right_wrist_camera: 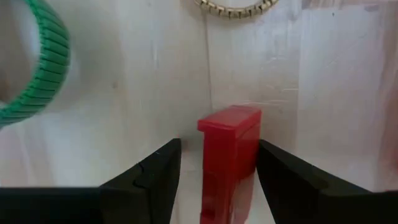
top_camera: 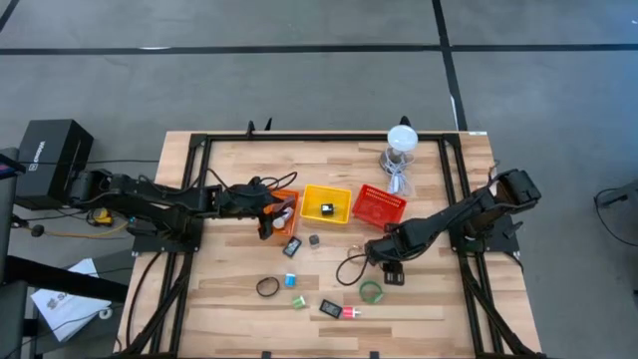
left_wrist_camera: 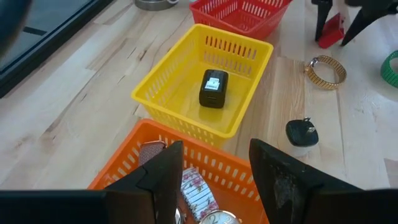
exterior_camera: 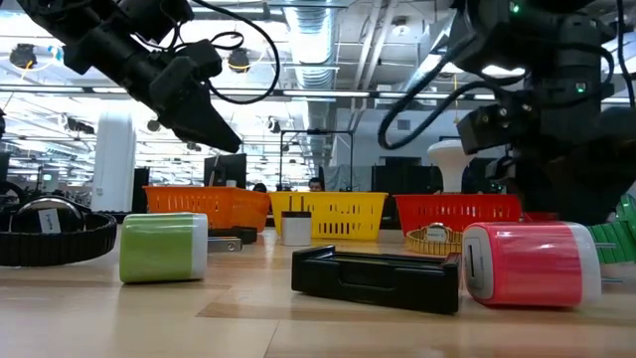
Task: Pick & Place Office items
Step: Put the red digital timer into the red bin
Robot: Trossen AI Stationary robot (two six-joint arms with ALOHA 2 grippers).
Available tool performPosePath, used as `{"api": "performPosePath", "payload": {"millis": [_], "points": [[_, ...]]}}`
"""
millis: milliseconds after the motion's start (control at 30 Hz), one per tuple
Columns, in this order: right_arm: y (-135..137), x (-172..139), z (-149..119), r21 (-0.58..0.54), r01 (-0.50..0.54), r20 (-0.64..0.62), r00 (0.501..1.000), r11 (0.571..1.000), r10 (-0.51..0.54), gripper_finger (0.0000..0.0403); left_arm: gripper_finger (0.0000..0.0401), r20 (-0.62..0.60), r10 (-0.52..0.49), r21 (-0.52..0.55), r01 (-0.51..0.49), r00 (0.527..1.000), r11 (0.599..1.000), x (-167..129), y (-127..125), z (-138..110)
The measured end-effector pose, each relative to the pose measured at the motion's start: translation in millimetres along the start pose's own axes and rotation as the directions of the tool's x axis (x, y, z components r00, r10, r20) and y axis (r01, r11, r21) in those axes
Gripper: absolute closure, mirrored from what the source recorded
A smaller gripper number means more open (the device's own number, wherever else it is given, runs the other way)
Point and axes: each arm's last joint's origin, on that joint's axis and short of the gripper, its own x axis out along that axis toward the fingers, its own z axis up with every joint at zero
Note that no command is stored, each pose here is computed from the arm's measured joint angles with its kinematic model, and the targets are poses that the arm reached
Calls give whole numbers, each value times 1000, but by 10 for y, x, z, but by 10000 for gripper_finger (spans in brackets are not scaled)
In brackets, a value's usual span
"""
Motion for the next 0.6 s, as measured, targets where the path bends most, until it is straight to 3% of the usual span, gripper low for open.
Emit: {"api": "performPosePath", "payload": {"millis": [433,600], "points": [[-2,-18,-6,0,0,-1,1000,1000,0,208,224,14,-2,-3,2,1000,1000,0,-2,13],[-7,-20,-8,2,1,-6,1000,1000,-1,240,224,14,-2,-3,2,1000,1000,0,-2,13]]}}
